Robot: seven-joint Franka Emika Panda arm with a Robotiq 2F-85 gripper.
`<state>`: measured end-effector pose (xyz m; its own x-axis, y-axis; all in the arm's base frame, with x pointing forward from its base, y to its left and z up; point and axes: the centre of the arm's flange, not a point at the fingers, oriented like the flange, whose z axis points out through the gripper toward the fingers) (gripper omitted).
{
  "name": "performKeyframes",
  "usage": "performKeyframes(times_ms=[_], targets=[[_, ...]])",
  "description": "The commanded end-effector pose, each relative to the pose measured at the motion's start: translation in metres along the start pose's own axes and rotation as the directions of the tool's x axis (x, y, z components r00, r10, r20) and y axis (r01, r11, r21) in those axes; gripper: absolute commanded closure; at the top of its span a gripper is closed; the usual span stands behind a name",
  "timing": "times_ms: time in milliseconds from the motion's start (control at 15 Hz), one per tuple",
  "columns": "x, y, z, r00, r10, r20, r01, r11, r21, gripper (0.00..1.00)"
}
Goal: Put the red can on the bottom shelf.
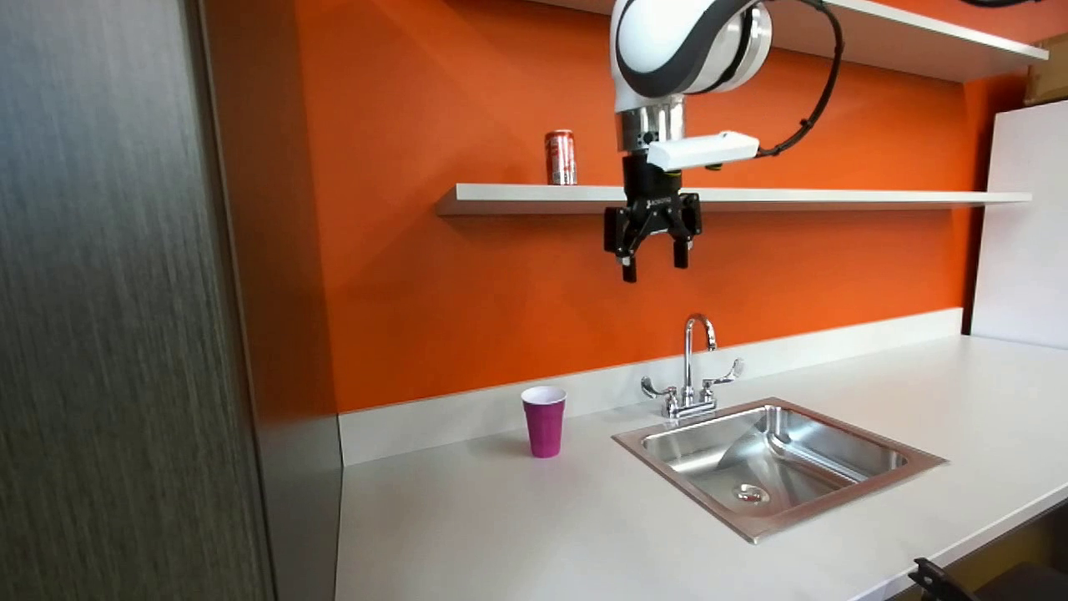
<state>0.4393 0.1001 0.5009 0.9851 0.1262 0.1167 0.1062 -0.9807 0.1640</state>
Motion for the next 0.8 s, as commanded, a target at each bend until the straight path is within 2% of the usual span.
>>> performKeyframes(times_ms=[0,400,733], targets=[[-0.014,0.005,0.023,1.000,-0.008,-0.027,0.009,0.999,0.037,0.00],[-0.025,0.010,0.052,0.999,0.046,0.025,-0.047,0.996,0.076,0.00],[-0.022,0.007,0.057,0.997,0.050,0.055,-0.053,0.997,0.059,0.00]])
